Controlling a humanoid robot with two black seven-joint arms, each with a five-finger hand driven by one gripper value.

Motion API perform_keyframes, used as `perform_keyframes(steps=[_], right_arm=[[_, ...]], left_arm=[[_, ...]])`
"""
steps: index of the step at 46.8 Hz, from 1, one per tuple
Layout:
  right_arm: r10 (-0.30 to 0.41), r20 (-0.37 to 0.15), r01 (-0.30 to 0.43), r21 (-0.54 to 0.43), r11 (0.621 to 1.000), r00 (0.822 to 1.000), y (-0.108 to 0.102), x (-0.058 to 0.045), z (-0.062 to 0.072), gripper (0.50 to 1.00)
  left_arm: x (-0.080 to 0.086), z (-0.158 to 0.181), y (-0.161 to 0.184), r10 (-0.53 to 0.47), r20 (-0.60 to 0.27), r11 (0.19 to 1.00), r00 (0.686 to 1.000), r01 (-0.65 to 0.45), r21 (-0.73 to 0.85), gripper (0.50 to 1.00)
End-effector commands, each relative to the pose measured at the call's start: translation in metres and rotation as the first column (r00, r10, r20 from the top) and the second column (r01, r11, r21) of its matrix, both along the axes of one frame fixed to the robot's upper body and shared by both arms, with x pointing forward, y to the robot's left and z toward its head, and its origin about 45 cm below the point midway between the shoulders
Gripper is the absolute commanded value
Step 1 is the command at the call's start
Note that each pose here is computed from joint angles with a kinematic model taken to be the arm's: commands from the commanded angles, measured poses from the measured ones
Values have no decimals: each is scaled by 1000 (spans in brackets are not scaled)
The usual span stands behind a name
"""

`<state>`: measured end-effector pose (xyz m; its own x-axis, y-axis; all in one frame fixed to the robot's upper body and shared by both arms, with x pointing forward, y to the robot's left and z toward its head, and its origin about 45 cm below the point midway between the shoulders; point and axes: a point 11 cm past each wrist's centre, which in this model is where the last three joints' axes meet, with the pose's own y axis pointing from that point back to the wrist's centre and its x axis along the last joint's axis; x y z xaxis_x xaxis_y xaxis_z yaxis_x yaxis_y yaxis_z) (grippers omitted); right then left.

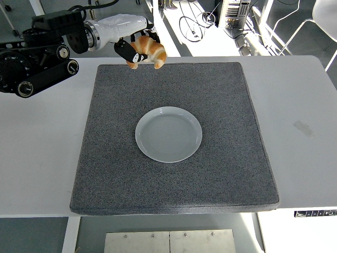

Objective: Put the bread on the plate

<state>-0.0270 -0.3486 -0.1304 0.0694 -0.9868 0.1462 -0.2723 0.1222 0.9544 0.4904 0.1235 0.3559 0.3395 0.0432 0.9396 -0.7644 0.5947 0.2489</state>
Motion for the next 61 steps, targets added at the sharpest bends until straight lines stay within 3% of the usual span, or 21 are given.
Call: perform_keyframes(steps=[1, 15, 26, 41, 61], right_arm=[[0, 1, 0, 0, 1000, 1000, 0, 0, 0, 1000], [0, 1, 0, 0, 1000, 1000, 0, 0, 0, 1000], [0, 1, 0, 0, 1000, 1000, 0, 0, 0, 1000], [0, 1, 0, 2, 1000, 1000, 1, 0, 0, 1000], [1, 1, -1, 0, 1000, 1000, 0, 0, 0, 1000]], left_arm=[[-7, -10, -22, -36, -21, 999, 999, 37, 0, 500], [-27, -25, -100, -159, -37, 987, 987, 160, 13, 500], [-42, -35, -127, -219, -63, 975, 974, 220, 22, 500], [-44, -53, -107, -224, -195, 957, 955, 253, 139, 500], [-53, -88, -97, -221, -250, 946, 943, 269, 179, 500]])
